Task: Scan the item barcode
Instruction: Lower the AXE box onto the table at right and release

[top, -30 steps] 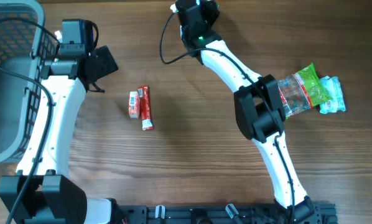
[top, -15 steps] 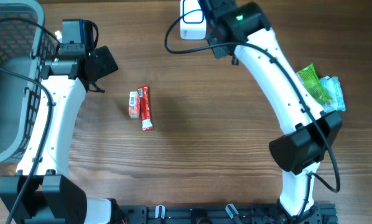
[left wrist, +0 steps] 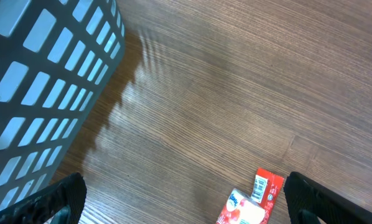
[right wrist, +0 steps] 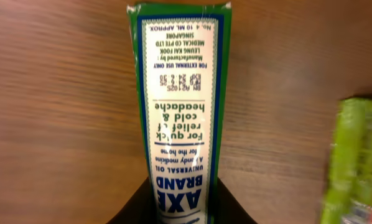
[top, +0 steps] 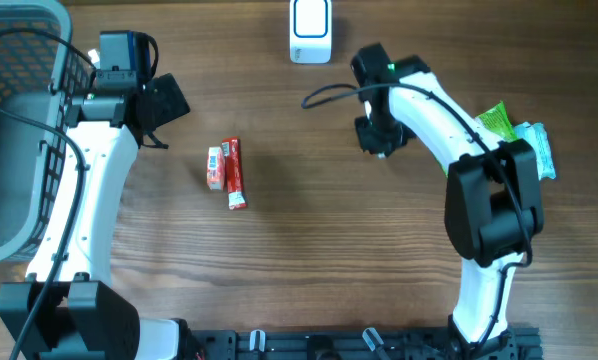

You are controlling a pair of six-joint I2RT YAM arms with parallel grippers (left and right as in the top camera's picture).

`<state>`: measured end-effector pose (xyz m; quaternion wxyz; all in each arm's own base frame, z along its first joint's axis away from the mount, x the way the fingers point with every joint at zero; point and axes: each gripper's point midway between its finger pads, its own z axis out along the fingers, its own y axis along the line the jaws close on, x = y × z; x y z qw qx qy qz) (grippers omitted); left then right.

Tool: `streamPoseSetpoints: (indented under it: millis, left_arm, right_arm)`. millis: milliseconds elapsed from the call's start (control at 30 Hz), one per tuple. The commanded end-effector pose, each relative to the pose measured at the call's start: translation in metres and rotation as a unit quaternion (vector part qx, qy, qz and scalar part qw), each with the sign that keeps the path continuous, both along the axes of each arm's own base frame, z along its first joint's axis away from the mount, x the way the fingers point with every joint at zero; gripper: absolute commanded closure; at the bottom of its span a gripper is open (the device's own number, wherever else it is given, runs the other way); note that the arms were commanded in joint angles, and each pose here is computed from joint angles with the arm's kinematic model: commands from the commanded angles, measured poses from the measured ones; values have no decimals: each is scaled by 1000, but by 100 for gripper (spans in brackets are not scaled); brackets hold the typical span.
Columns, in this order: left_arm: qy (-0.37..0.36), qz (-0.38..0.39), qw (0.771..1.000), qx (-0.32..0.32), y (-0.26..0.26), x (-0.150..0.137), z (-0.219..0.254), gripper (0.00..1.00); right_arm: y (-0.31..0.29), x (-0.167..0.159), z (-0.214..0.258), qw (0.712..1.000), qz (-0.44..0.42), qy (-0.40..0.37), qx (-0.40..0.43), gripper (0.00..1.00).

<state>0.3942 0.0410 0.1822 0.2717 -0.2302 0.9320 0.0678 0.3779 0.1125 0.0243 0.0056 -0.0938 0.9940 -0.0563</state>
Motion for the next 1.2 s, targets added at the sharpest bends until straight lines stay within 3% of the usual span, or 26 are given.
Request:
streamPoseSetpoints:
  millis: [0, 100, 167, 333, 400, 433, 500, 900, 1167]
  left_arm:
    - [-3, 1, 1000, 8, 4, 1, 4, 0]
    - [-4, 1, 1000, 8, 4, 1, 4, 0]
    - [-3, 1, 1000, 8, 4, 1, 4, 0]
    - [-4, 1, 1000, 8, 4, 1, 4, 0]
    - [-3, 1, 1000, 8, 4, 1, 4, 0]
    - [-3, 1, 1000, 8, 4, 1, 4, 0]
    - [-3, 1, 1000, 8, 4, 1, 4, 0]
    - [-4, 1, 1000, 8, 4, 1, 4, 0]
    - [-3, 1, 1000, 8, 4, 1, 4, 0]
  right_arm:
    - [-16, -13, -26, 999, -35, 20, 2, 46]
    - [-19, -12, -27, 999, -33, 19, 5, 34]
    - [-6, -5, -11, 999, -3, 12, 42, 14]
    - [4, 14, 44, 996, 12, -45, 71, 11]
    - [5, 18, 65, 994, 12, -71, 78, 19]
    - [5, 18, 74, 993, 11, -80, 81, 57]
    - [4, 14, 79, 993, 0, -81, 82, 96]
    - [-6, -19, 26, 997, -14, -28, 66, 96]
    - [-3, -9, -6, 994, -11, -73, 81, 94]
